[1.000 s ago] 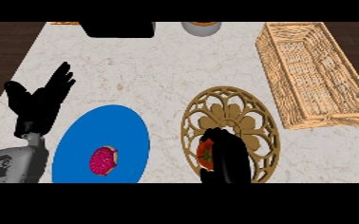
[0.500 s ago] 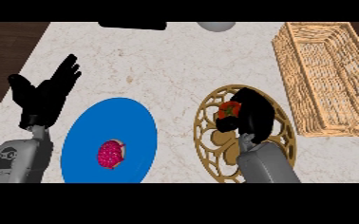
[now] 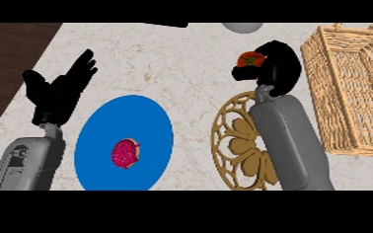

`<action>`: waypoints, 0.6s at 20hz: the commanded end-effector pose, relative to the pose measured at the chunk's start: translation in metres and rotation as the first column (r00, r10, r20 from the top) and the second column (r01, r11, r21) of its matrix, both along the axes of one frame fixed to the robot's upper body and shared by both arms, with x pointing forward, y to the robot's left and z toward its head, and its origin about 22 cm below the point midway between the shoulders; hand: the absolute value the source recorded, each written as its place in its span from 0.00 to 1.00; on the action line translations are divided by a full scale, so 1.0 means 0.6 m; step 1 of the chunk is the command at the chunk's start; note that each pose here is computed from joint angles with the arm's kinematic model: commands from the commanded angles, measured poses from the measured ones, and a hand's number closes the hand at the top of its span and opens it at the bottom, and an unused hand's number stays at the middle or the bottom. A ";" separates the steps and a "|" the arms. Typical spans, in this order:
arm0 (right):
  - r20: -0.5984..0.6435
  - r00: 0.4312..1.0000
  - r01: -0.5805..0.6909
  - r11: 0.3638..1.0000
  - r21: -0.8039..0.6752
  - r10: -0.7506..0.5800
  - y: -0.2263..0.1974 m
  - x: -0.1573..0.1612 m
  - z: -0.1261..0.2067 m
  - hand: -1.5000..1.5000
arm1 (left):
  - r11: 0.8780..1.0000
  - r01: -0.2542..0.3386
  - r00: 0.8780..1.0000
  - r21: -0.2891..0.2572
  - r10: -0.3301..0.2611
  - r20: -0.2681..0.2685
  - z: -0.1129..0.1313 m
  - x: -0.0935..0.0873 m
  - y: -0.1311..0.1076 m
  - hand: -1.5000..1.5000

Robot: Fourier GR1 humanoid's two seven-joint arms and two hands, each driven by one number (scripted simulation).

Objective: Pick the tomato from the placemat and place it in the basket

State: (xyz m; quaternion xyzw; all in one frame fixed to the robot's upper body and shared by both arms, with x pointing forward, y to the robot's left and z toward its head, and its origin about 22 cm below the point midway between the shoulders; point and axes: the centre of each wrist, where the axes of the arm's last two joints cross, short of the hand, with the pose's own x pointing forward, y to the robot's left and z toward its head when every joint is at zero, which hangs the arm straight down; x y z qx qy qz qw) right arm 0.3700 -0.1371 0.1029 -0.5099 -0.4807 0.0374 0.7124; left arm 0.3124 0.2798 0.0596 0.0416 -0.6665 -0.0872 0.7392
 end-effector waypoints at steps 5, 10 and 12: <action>0.275 0.943 0.202 0.979 -0.030 -0.186 0.035 0.069 0.093 1.00 | 0.999 0.037 0.999 0.010 -0.037 -0.002 0.002 0.010 -0.027 0.50; 0.325 0.899 0.326 0.944 -0.045 -0.294 0.010 0.108 0.159 1.00 | 1.000 0.012 1.000 -0.002 -0.012 -0.015 -0.004 0.013 -0.031 0.50; 0.336 0.883 0.362 0.931 -0.039 -0.329 0.023 0.115 0.189 1.00 | 1.000 0.008 1.000 0.012 -0.007 -0.021 0.000 0.012 -0.013 0.50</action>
